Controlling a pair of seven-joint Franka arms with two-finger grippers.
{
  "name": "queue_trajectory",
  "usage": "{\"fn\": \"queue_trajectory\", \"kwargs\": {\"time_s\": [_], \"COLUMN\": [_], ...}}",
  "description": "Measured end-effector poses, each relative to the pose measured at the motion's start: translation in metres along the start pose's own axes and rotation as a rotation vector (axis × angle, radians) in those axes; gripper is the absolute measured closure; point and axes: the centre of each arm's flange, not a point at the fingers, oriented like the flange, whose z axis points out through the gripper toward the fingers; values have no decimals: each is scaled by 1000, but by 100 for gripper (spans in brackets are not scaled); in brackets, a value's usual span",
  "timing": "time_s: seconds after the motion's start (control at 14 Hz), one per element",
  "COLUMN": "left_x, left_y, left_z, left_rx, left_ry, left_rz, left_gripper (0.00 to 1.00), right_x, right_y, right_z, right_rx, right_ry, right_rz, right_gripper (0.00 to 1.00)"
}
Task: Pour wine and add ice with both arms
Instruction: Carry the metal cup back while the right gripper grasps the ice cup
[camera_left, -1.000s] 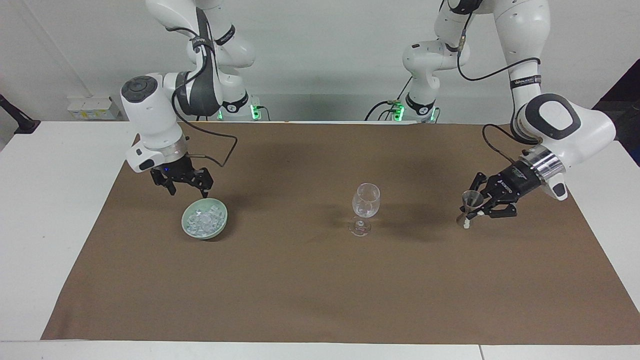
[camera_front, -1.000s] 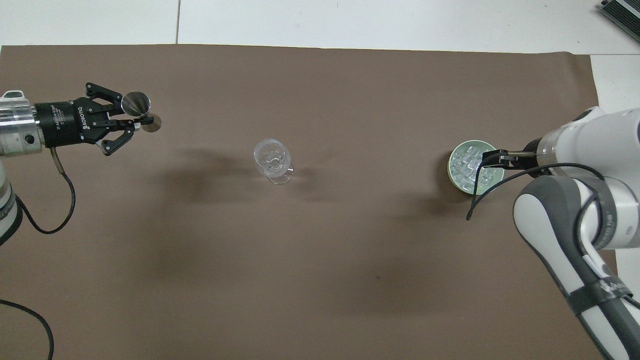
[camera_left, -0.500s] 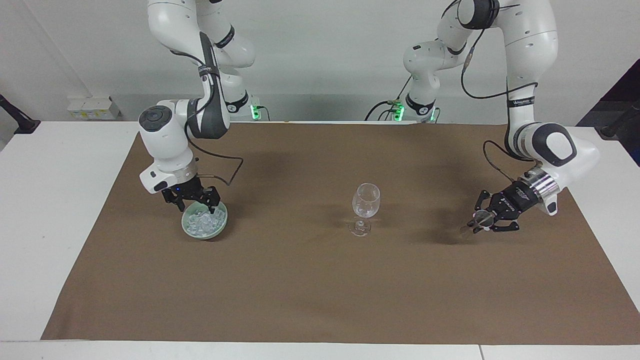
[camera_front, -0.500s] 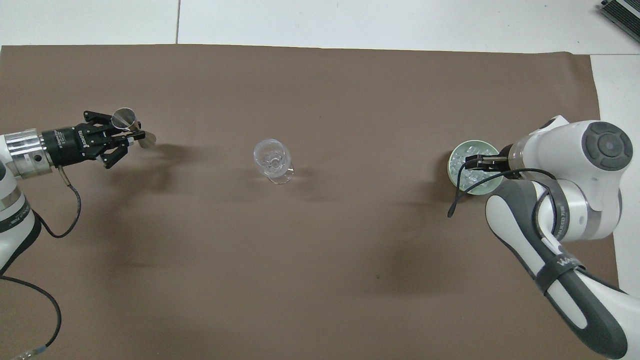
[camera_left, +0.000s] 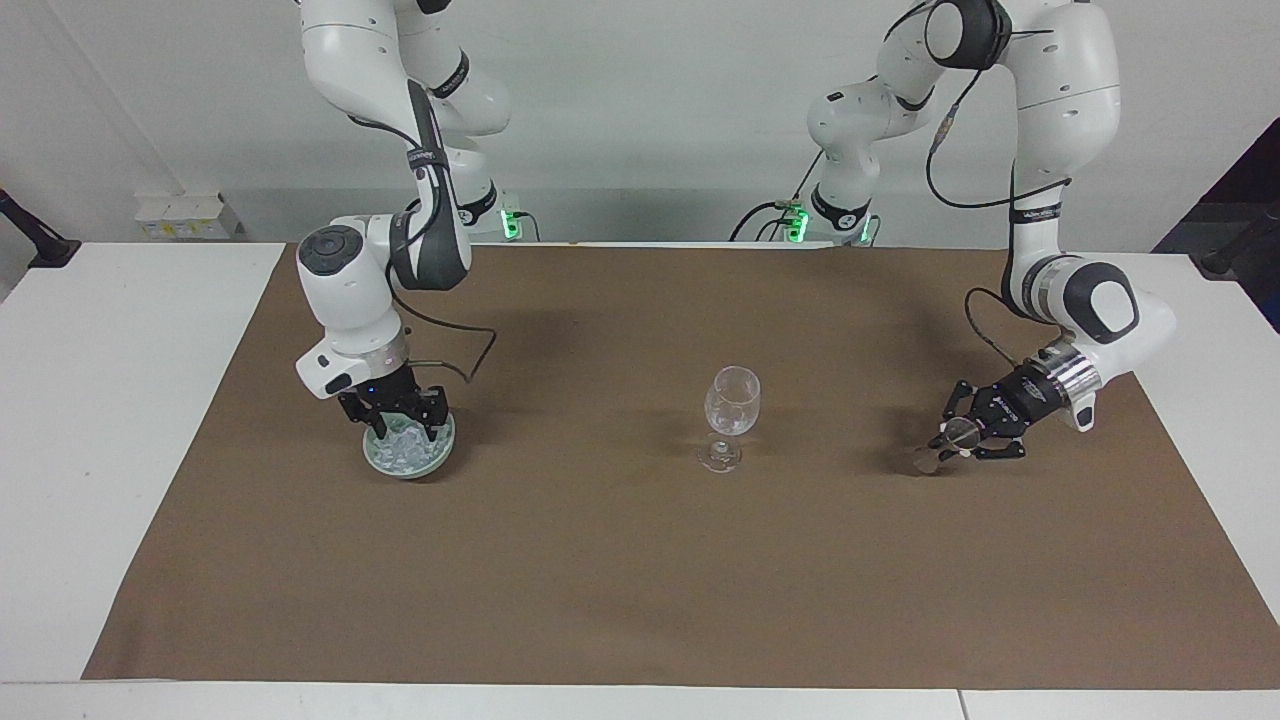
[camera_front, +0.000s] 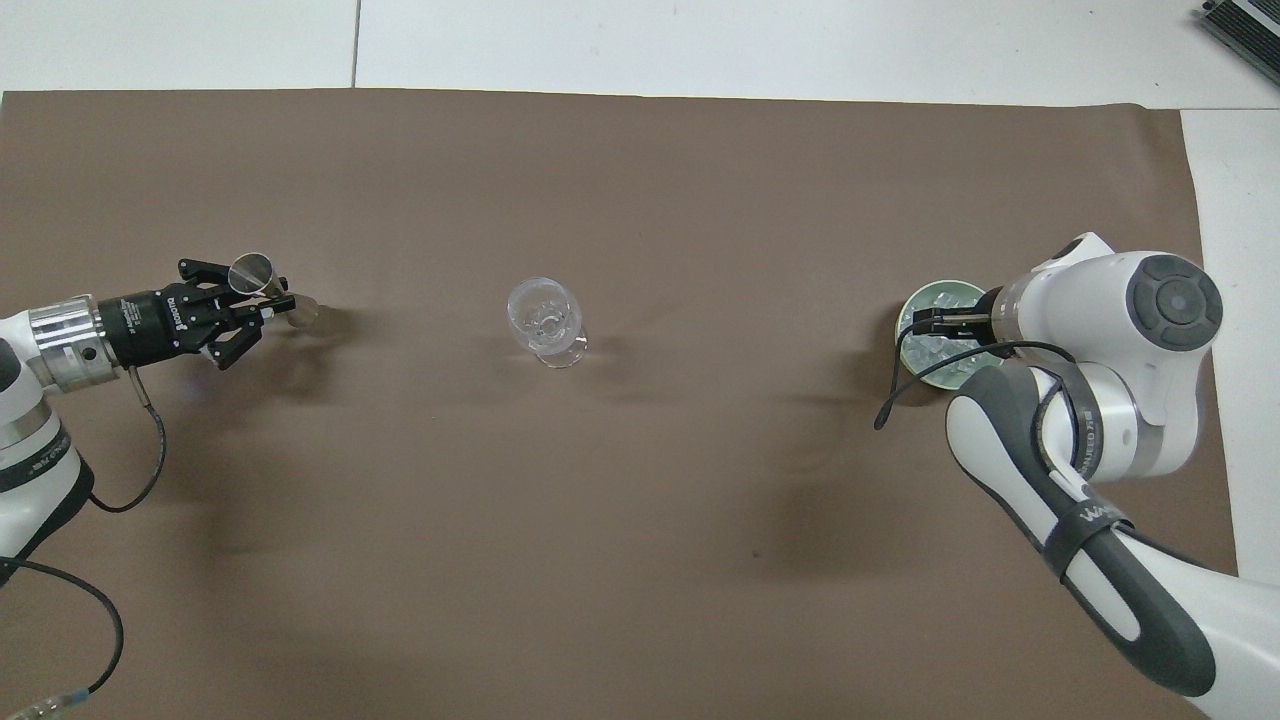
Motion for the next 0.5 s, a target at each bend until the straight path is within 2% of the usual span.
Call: {"fn": "queue_trajectory", "kwargs": {"time_s": [0.14, 0.21, 0.29, 0.43, 0.5], "left_x": [4, 6, 9, 16, 18], "left_y": [-1, -2, -4, -8, -9], "left_z": [-3, -3, -3, -4, -4], "left_rx": [1, 2, 3, 5, 4], "left_ry": [-4, -4, -3, -2, -2], "left_rz": [13, 24, 34, 53, 57], "left_gripper": [78, 78, 78, 78, 78], "right_x": [-1, -1, -1, -1, -1], "right_y": [-2, -2, -2, -3, -3], "right_z": [1, 1, 2, 1, 1], "right_rx": [0, 0, 0, 0, 0], "right_ry": [-2, -2, -2, -2, -1], "right_rz": [-3, -4, -5, -6, -6], "right_gripper": [37, 37, 44, 72, 78]}}
